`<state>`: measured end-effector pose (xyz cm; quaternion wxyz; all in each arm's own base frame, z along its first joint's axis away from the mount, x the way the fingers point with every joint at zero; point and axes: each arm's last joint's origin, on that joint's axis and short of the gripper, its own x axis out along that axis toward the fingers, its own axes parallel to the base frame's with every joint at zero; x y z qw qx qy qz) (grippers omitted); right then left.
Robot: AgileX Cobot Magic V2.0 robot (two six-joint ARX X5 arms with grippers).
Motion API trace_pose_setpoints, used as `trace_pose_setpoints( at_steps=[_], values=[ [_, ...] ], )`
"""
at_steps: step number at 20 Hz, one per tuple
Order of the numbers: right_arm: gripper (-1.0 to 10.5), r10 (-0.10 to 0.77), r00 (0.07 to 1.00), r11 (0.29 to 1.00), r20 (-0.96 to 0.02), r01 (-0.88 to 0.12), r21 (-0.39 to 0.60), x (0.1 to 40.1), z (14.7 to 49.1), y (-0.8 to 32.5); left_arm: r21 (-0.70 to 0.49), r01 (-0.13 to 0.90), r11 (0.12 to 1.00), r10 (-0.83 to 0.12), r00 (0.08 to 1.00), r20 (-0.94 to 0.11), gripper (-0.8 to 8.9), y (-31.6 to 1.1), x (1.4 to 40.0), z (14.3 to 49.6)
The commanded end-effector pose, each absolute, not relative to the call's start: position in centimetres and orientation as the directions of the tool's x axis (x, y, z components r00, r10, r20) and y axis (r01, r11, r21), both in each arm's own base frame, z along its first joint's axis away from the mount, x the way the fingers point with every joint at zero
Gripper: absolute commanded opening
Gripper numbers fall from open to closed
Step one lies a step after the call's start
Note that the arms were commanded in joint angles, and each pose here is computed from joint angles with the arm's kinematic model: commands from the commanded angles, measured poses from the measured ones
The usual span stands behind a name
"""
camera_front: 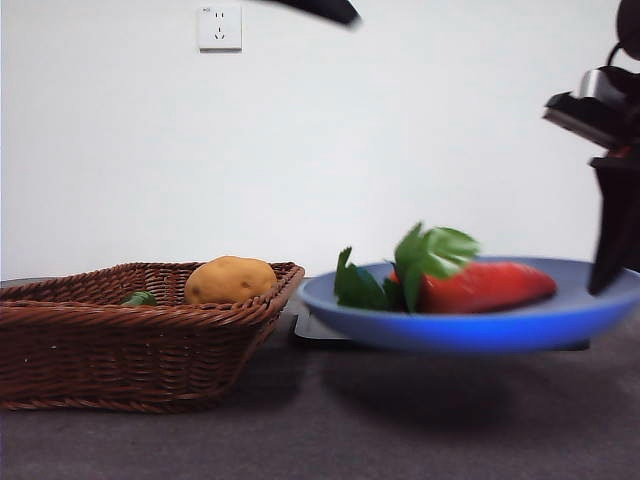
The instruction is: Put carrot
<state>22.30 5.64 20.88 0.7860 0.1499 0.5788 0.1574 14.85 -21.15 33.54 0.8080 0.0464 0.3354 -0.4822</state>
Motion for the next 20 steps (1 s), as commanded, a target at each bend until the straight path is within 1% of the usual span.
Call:
trace_pose_setpoints(
  at_steps=[1,3,5,9,11,14,15,18,19,20],
  values=[
    [0.1,0.422,0.324,0.905,-0.847,-0.101,0.413,25.8,21.4,5.6,-0.230,0.811,0.538,-0.765,0.355,-0.538,2.71,-19.7,13.7,35.5],
    [0.1,0.416,0.349,0.906,-0.839,-0.087,0.414,28.8,21.3,5.4,-0.216,0.808,0.548,-0.772,0.389,-0.502,2.71,-18.4,12.8,36.6],
    [0.1,0.411,0.352,0.908,-0.841,-0.072,0.413,31.8,21.0,5.4,-0.202,0.801,0.564,-0.770,0.421,-0.480,2.71,-17.4,12.2,37.3],
    [0.1,0.404,0.355,0.910,-0.843,-0.059,0.411,36.6,19.6,5.6,-0.185,0.785,0.592,-0.753,0.456,-0.474,2.71,-16.8,12.0,37.6],
    [0.1,0.403,0.354,0.910,-0.844,-0.057,0.411,38.1,18.7,5.8,-0.182,0.781,0.597,-0.750,0.463,-0.473,2.71,-16.8,12.0,37.6],
    [0.1,0.398,0.360,0.910,-0.844,-0.043,0.411,38.9,17.7,5.7,-0.174,0.774,0.609,-0.741,0.476,-0.474,2.71,-16.8,12.1,37.6],
    [0.2,0.397,0.360,0.911,-0.844,-0.042,0.411,39.0,17.6,5.6,-0.174,0.774,0.609,-0.740,0.476,-0.474,2.71,-16.8,12.1,37.6],
    [1.6,0.397,0.361,0.911,-0.844,-0.039,0.412,39.0,17.6,5.5,-0.161,0.779,0.606,-0.740,0.478,-0.474,2.71,-16.8,12.1,37.6],
    [1.8,0.396,0.360,0.911,-0.844,-0.037,0.412,39.0,17.6,5.4,-0.160,0.779,0.606,-0.740,0.478,-0.473,2.71,-16.8,12.1,37.6],
    [1.8,0.397,0.360,0.910,-0.844,-0.038,0.412,39.0,17.6,5.4,-0.161,0.780,0.605,-0.741,0.479,-0.471,2.71,-16.8,12.1,37.6]
  ],
)
